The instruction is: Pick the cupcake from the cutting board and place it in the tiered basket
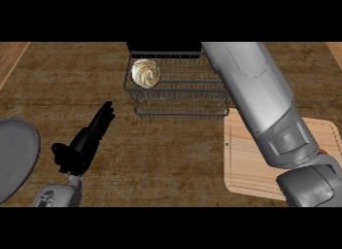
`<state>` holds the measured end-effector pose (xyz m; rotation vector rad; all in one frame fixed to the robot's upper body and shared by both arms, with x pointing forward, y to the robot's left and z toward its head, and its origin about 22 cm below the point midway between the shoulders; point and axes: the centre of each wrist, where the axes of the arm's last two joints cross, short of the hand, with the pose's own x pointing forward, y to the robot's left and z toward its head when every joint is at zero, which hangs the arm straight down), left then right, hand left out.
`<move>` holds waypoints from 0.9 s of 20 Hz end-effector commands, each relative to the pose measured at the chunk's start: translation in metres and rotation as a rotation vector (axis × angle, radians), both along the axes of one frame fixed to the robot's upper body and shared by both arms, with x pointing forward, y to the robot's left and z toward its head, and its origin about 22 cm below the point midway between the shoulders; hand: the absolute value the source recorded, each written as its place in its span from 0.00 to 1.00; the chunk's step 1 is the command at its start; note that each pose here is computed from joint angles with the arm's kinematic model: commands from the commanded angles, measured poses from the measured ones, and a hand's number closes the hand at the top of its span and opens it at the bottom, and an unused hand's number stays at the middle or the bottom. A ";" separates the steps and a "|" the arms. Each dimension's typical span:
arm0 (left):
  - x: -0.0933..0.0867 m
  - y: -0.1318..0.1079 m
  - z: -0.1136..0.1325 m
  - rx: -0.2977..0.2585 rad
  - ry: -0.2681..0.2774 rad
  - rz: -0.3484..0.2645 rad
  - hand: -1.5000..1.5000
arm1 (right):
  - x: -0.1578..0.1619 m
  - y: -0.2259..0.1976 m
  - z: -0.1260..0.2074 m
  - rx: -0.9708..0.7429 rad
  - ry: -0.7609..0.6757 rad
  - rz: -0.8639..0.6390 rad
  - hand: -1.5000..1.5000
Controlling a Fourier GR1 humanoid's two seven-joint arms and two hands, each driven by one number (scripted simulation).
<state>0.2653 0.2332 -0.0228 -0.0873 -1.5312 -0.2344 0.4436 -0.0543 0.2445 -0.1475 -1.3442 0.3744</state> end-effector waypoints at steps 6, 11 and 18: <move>-0.001 0.012 0.000 0.014 -0.006 0.018 0.50 | 0.010 -0.089 0.020 0.002 -0.279 -0.448 0.00; -0.013 0.006 -0.002 0.006 0.016 0.022 0.50 | -0.005 -0.178 0.030 0.118 -0.367 -0.532 0.00; -0.005 0.001 -0.006 0.006 0.022 0.033 0.50 | -0.051 -0.315 0.019 0.143 -0.390 -0.538 0.00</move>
